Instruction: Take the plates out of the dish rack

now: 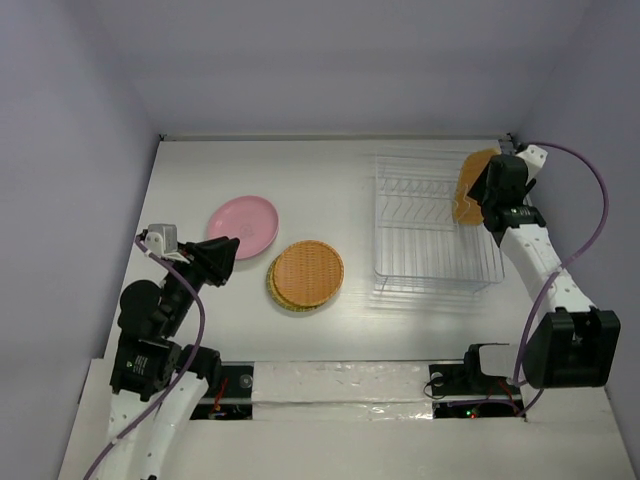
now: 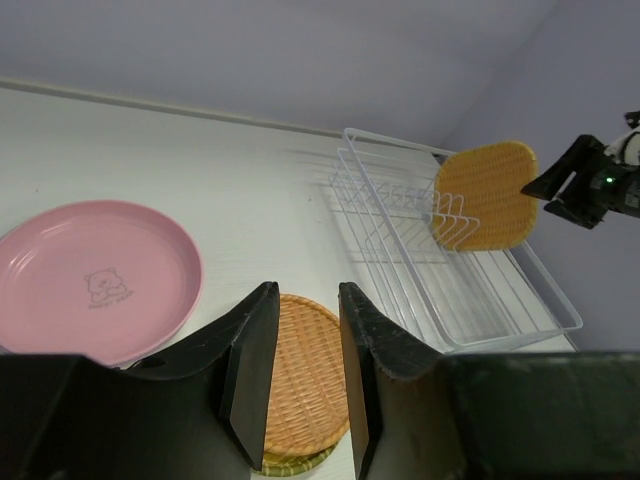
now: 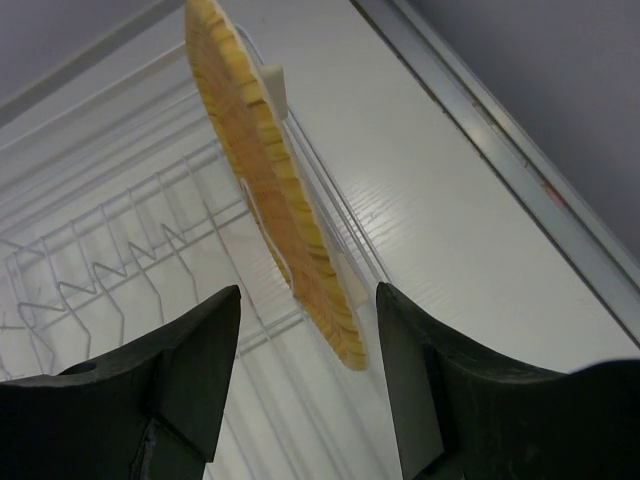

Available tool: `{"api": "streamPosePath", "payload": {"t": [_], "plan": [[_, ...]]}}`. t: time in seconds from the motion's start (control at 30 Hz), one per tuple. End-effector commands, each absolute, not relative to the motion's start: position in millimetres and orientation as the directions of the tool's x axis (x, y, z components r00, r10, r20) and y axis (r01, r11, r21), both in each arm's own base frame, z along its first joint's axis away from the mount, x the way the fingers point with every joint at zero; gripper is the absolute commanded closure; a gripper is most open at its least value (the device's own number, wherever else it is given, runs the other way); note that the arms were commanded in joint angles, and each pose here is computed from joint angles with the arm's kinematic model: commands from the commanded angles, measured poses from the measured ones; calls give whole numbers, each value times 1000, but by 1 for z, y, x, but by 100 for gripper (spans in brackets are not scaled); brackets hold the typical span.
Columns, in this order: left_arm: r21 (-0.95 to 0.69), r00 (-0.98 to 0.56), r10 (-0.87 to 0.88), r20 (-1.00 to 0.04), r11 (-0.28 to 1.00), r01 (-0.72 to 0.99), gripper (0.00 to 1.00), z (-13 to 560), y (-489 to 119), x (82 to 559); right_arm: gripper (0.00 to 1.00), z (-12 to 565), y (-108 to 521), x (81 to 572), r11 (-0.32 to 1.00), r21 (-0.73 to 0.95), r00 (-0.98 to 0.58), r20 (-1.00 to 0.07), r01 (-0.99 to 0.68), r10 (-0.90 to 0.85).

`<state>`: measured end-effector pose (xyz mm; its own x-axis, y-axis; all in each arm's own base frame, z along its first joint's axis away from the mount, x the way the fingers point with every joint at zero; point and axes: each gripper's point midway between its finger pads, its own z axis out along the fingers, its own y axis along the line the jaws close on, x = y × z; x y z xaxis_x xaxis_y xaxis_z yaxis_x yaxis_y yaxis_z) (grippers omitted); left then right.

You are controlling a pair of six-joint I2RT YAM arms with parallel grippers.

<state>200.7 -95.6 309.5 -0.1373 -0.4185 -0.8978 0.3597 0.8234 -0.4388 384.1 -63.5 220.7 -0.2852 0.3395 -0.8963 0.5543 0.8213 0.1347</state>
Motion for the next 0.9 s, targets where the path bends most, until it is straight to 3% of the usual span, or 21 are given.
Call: {"api": "streamPosePath", "payload": {"t": [0.0, 0.27, 0.37, 0.4, 0.57, 0.67, 0.87], "plan": [[-428, -84, -431, -898, 814, 392, 72, 323, -96, 194, 38, 235, -62, 407, 823, 194, -253, -892, 535, 374], [-423, -50, -448, -893, 796, 432, 69, 334, -98, 178, 40, 214, -74, 430, 820, 103, -358, -864, 564, 355], [-422, -42, -451, -891, 792, 442, 69, 337, -98, 175, 52, 218, -80, 429, 816, 76, -348, -879, 574, 326], [-421, -36, -454, -891, 791, 443, 68, 338, -97, 173, 61, 219, -81, 429, 817, 67, -350, -881, 573, 318], [-422, -31, -460, -887, 783, 457, 68, 341, -98, 169, 66, 205, -91, 428, 814, -55, -441, -861, 578, 255], [-421, -24, -463, -886, 784, 456, 68, 342, -97, 168, 84, 196, -95, 429, 814, -102, -479, -847, 572, 230], [-425, -23, -466, -885, 784, 452, 67, 342, -96, 168, 99, 228, -94, 428, 832, -88, -433, -881, 547, 192]]}}
